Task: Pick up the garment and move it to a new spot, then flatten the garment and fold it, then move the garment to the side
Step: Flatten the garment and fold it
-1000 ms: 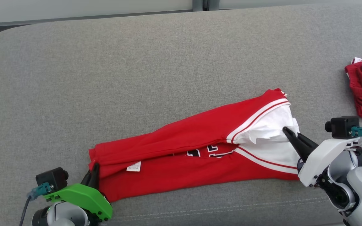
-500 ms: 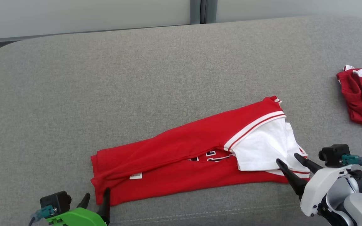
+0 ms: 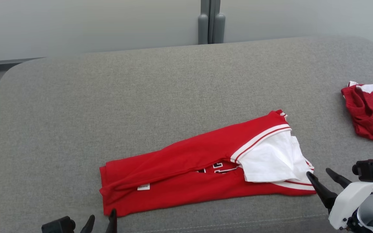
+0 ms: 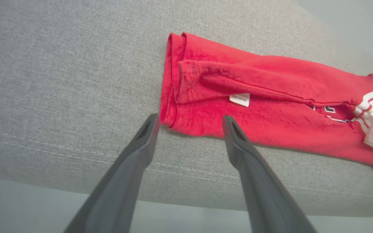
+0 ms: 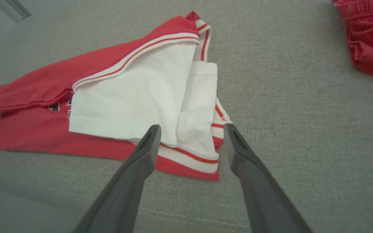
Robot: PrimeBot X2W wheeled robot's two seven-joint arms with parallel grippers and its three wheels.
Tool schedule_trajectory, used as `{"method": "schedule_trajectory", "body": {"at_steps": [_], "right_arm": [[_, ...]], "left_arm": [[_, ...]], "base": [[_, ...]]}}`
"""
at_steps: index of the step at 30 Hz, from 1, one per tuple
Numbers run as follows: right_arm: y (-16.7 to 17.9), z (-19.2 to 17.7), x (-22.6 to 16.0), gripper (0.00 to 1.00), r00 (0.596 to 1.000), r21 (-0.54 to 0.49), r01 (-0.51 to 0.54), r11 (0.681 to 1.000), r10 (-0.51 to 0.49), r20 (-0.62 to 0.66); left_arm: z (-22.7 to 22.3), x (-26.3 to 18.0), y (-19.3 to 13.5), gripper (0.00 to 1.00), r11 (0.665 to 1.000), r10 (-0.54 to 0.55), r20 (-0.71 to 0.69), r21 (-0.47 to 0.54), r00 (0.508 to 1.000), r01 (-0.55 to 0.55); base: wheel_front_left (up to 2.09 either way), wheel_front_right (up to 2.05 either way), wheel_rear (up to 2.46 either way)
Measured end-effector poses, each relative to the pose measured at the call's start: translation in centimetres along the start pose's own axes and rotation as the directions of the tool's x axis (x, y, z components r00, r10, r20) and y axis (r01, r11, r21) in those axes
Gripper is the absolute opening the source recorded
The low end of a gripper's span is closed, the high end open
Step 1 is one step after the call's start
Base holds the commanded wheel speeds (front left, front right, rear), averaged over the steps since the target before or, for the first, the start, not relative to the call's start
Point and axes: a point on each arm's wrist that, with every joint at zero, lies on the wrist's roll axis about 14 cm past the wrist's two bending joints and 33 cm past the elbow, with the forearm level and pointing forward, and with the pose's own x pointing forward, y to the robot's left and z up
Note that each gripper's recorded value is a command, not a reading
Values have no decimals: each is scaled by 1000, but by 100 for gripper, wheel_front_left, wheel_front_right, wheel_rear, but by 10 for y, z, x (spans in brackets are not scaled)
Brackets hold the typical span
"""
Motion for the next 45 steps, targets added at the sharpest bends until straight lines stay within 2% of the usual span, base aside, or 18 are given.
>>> {"method": "schedule_trajectory", "body": {"at_steps": [6, 13, 18, 24, 35, 45], "right_arm": [[-9, 16, 5, 100, 999, 20, 39, 999, -39, 5], [-4, 34, 34, 100, 999, 71, 47, 996, -45, -31], [-1, 39, 59, 100, 996, 111, 54, 992, -45, -82], [2, 27, 82, 100, 982, 116, 73, 991, -52, -180], [-3, -6, 112, 100, 924, 91, 133, 987, -90, -372], [-1, -15, 118, 100, 896, 94, 142, 985, -88, -435]], "left_arm": [[24, -7, -11, 100, 1000, -18, 97, 6, 995, 18], [56, -17, -15, 100, 1000, -21, 209, 20, 978, 17], [68, -28, -4, 100, 1000, 24, 260, 4, 965, -26], [70, -37, 9, 100, 998, 69, 278, -22, 958, -66], [71, -52, 33, 100, 987, 158, 298, -70, 941, -144], [69, -54, 40, 100, 983, 181, 295, -81, 938, -164]], "base": [[0, 0, 0], [0, 0, 0], [0, 0, 0], [0, 0, 0], [0, 0, 0], [0, 0, 0]]}}
